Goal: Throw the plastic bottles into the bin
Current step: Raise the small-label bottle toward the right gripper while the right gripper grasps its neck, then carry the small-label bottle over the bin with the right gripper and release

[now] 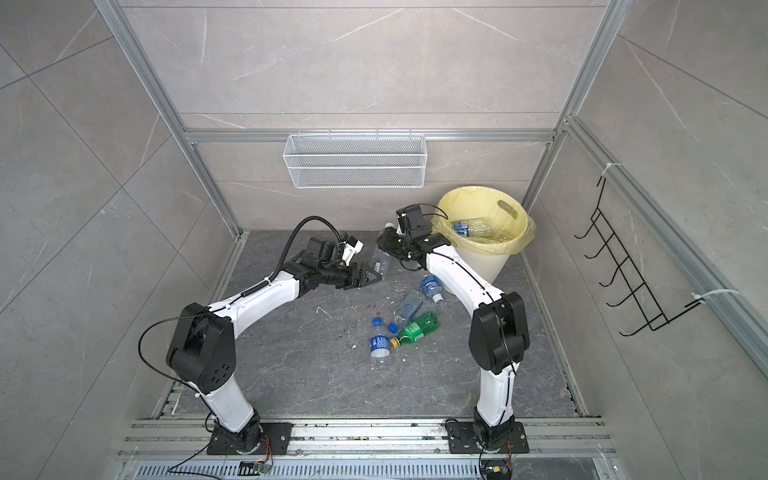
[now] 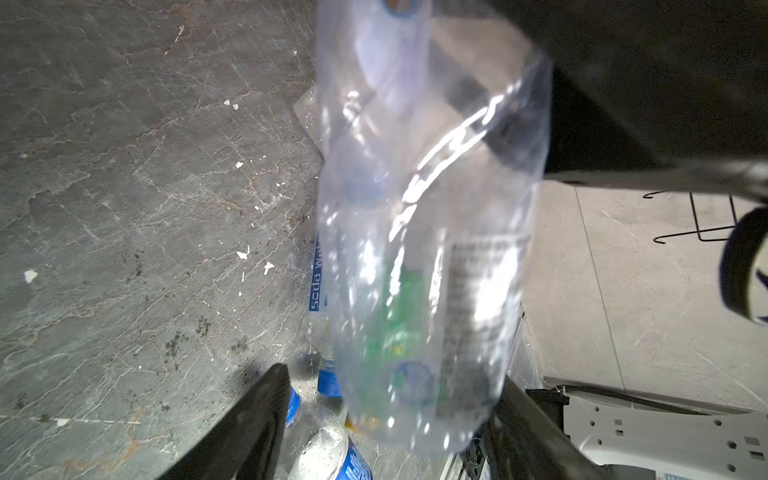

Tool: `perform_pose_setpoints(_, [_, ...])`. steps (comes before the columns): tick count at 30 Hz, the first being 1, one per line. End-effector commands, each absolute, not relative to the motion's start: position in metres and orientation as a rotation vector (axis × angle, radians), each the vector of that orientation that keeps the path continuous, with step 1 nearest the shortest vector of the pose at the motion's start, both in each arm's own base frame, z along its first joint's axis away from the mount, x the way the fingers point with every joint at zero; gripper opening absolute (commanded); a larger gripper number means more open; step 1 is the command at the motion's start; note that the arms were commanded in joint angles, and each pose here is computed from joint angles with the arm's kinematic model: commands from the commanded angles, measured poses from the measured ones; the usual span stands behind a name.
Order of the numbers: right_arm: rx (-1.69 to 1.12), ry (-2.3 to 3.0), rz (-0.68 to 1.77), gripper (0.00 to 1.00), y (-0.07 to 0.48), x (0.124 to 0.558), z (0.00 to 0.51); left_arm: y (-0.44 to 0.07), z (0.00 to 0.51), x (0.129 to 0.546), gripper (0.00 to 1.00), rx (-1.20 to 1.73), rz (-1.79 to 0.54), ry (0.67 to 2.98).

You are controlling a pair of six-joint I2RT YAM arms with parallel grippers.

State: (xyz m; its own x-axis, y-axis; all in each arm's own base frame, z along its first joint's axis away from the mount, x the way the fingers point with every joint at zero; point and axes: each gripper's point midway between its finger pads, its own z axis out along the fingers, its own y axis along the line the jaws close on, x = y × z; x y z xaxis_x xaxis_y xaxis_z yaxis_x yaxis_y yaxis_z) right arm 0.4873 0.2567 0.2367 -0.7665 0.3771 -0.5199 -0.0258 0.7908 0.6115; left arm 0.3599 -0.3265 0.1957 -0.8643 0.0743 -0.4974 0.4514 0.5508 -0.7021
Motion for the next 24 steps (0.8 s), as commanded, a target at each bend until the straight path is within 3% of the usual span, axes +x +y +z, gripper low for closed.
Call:
perform_pose_setpoints(1, [0.21, 2.228, 0.728, 0.45, 0.235, 0.481, 0.29, -0.323, 0.236, 0.358, 0.82, 0.524, -1.165, 2.266])
perform_pose_setpoints(9, [0.173, 2.136, 0.591, 0.43, 0.192, 0.466, 0.347, -0.327, 0.258, 0.347, 0.99, 0.642, -1.056, 2.185])
perform_pose_setpoints(24, [0.238, 1.802, 0.355, 0.43, 0.084, 0.401, 0.498, -0.393, 0.3, 0.308, 1.0, 1.027, -0.699, 1.97])
